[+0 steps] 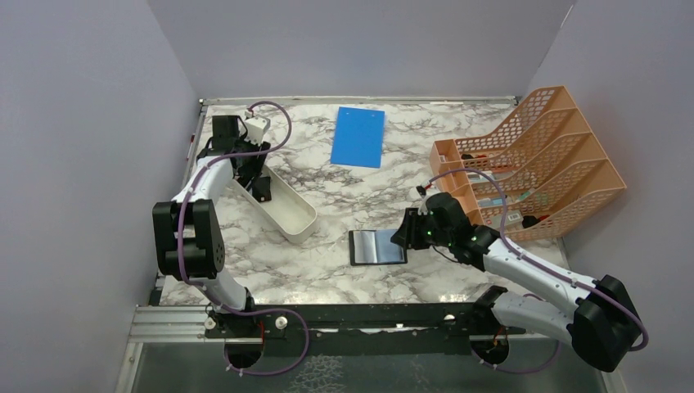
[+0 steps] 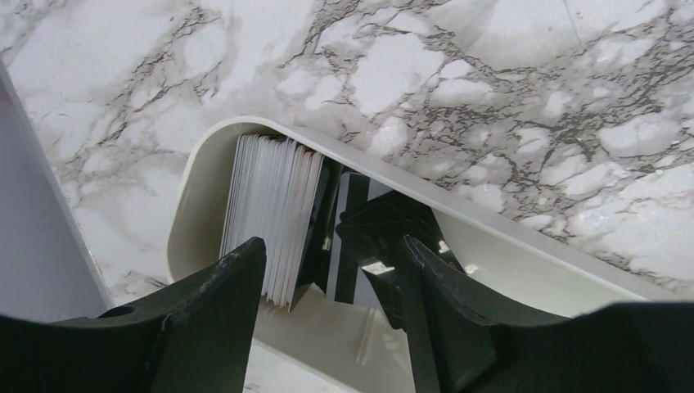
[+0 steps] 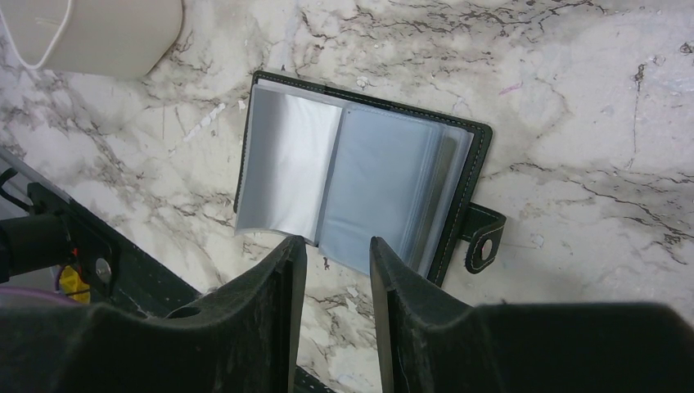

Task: Put the credit cards into the card holder
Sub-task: Place the credit card in the storage box, then pick up the credit card from the storage box.

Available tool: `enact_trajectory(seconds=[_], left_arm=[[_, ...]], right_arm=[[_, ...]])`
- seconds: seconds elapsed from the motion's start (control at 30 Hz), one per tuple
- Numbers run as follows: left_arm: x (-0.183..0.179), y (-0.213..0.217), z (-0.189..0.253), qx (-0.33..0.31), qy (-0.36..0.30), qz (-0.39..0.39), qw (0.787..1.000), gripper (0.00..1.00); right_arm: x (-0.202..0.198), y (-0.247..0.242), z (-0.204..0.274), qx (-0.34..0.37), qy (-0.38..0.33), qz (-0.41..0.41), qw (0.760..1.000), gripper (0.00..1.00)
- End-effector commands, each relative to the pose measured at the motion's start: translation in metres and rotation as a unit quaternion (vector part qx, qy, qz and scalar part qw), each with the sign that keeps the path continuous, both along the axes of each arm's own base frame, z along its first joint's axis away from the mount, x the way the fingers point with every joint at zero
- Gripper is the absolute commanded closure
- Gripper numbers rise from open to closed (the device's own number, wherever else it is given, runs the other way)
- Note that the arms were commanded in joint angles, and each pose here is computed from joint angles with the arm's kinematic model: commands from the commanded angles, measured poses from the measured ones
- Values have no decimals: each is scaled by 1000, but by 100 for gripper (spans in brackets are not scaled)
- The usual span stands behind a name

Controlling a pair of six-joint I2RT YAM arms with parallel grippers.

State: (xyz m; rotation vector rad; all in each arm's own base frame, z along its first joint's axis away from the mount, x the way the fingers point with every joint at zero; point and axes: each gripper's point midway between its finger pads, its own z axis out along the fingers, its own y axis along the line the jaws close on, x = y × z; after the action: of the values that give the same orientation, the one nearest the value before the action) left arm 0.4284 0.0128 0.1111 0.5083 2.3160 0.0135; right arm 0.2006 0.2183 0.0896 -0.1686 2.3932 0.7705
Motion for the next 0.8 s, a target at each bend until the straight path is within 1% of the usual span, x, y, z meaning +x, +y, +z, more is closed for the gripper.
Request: enact_trajectory(seconds=[0.0, 0.1, 0.27, 0.33, 0.37, 0.5, 0.63, 0.77], left_arm=[[11, 19, 1, 53, -23, 4, 998, 39], [16, 26, 4, 87, -33, 5, 996, 40], [17, 36, 7, 150, -48, -7, 987, 34], [15, 31, 0, 169, -44, -55, 983, 29], [14, 30, -4, 173, -40, -71, 982, 28], [15, 28, -13, 170, -29, -76, 982, 24], [19, 36, -26, 184, -9, -62, 981, 21], [23, 39, -30, 192, -4, -59, 980, 20]], right_arm=[[3, 4, 5, 5, -13, 11, 1000, 60], [3, 5, 5, 5, -13, 12, 1000, 60], [4, 5, 5, 1, -14, 13, 1000, 60], [5, 4, 3, -2, -15, 13, 1000, 60], [5, 4, 3, -3, -16, 12, 1000, 60], [7, 4, 1, -7, -13, 13, 1000, 60], [8, 5, -1, -10, -13, 13, 1000, 60], [9, 5, -2, -12, -12, 13, 1000, 60]])
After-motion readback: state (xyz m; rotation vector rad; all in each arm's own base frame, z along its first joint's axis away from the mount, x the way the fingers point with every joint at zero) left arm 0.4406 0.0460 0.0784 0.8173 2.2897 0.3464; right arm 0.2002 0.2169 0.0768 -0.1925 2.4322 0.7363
